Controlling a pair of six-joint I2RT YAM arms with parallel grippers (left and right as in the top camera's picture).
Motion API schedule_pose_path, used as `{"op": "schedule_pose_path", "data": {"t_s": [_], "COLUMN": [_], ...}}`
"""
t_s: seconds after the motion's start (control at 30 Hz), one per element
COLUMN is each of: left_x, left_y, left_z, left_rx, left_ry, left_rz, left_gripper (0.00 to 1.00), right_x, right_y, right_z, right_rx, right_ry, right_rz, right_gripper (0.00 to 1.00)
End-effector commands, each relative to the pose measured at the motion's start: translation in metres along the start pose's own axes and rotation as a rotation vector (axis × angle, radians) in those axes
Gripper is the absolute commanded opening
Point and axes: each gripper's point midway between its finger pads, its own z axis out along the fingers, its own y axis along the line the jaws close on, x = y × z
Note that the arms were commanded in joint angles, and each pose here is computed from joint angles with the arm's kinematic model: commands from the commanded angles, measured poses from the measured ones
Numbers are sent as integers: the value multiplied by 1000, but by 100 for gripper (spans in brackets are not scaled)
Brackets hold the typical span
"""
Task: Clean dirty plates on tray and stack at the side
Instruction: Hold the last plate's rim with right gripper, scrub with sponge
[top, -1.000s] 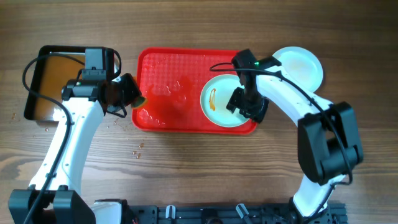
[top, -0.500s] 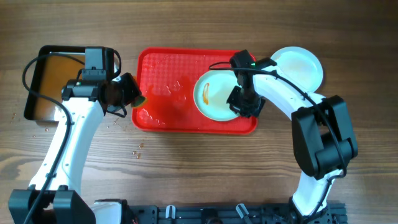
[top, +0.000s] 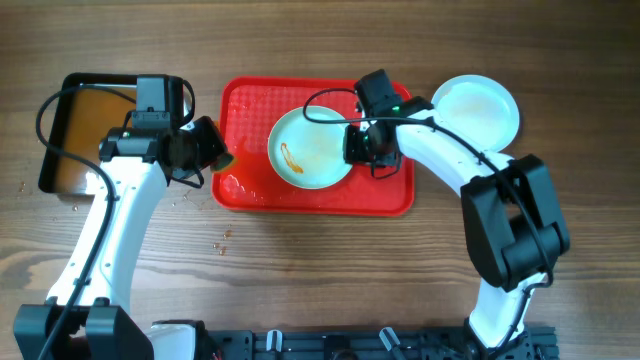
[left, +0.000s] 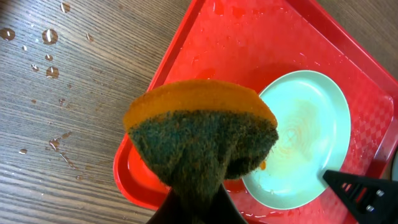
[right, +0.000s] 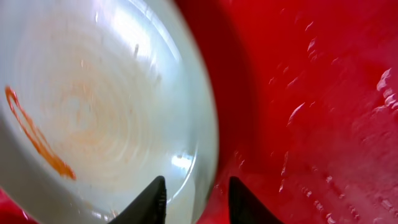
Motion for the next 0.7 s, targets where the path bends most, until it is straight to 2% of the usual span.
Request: {"op": "schedule_pose_path", "data": {"t_s": [0.0, 0.1, 0.13, 0.17, 0.23, 0.37, 0.5, 0.53, 0.57, 0.67], "left_x": [2, 1, 2, 2, 2, 2, 2, 3, 3, 2], "left_y": [1, 1, 1, 1, 1, 1, 2, 2, 2, 2], "left_z": [3, 3, 3, 3, 3, 3, 3, 3, 3, 3], "left_rx": [-7, -7, -7, -7, -7, -7, -9, -10, -10, -10], "left_ry": [4, 4, 4, 4, 4, 4, 7, 8, 9, 8], "left_rz": [-4, -4, -4, -4, -4, -4, -4, -4, -4, -4], "left_gripper": [7, 7, 7, 7, 7, 7, 7, 8, 7, 8], "right_x": [-9, -38, -51, -63, -77, -98, -84, -81, -79, -71], "right_y": [13, 18, 16, 18, 25, 16, 16, 14, 12, 5], "right_z": [-9, -38, -49, -59, -65, -54, -8, 0, 5, 6], "right_rx": [5, 71, 115, 140, 156, 198, 103, 96, 101, 119], "right_ry": [-10, -87, -132, -170, -216, -274, -161, -140, -128, -89], "right_rz": [-78, -157, -195, -284, -490, -456, -439, -437, -436, -395], "right_gripper": [41, 55, 55, 55, 64, 66, 58, 52, 41, 36]}}
